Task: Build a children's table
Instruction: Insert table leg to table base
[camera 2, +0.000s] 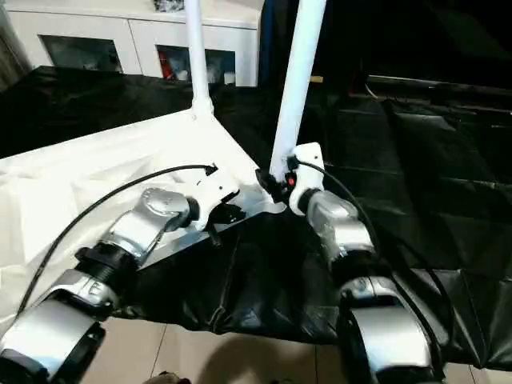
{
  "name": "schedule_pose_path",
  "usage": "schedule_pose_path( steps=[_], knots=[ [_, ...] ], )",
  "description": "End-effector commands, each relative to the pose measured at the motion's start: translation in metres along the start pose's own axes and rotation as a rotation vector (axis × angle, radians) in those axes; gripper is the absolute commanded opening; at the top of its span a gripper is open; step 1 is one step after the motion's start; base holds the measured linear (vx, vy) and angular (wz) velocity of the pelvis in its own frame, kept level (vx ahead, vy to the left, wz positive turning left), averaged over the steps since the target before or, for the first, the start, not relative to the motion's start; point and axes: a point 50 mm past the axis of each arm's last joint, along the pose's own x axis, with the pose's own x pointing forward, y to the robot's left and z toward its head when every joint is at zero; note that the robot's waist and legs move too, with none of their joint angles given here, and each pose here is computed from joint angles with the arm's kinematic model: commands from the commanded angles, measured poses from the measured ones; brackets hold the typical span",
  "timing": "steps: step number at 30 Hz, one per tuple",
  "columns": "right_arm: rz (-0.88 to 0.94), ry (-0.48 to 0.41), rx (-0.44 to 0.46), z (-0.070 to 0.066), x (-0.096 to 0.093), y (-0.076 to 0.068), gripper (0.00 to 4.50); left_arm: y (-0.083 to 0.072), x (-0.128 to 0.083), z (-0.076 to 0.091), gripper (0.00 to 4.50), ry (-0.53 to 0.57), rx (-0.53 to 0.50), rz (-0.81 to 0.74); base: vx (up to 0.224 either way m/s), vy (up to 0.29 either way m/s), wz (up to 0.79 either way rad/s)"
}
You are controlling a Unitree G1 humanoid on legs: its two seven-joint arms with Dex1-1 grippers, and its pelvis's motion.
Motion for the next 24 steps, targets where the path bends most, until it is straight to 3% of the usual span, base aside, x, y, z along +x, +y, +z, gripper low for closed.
schedule_pose_path(
  steps=[1,4,7,11,17,24],
  knots=[
    [0.092,0.046,-0.024,-0.010,-0.002,0.008,3.64,-0.002,-0.004,0.024,0.00,-0.091,0.099,-0.042,0.000,0.000,0.00],
    [0.140,0.060,-0.052,-0.011,-0.007,0.008,3.64,-0.003,-0.006,0.022,0.00,-0.096,0.108,-0.070,0.000,0.000,0.00],
    [0.290,0.112,-0.152,-0.013,-0.022,0.008,3.64,-0.008,-0.015,0.017,0.00,-0.121,0.154,-0.196,0.000,0.000,0.00],
    [0.383,0.151,-0.213,-0.013,-0.034,0.006,3.64,-0.011,-0.023,0.012,0.00,-0.126,0.189,-0.297,0.000,0.000,0.00],
    [0.497,0.183,-0.249,-0.013,-0.050,0.007,3.64,-0.010,-0.035,0.004,0.00,-0.111,0.230,-0.392,0.000,0.000,0.00],
    [0.580,0.205,-0.262,-0.016,-0.058,0.014,2.97,-0.010,-0.044,-0.001,0.00,-0.103,0.243,-0.461,0.000,0.000,0.00]
  ],
)
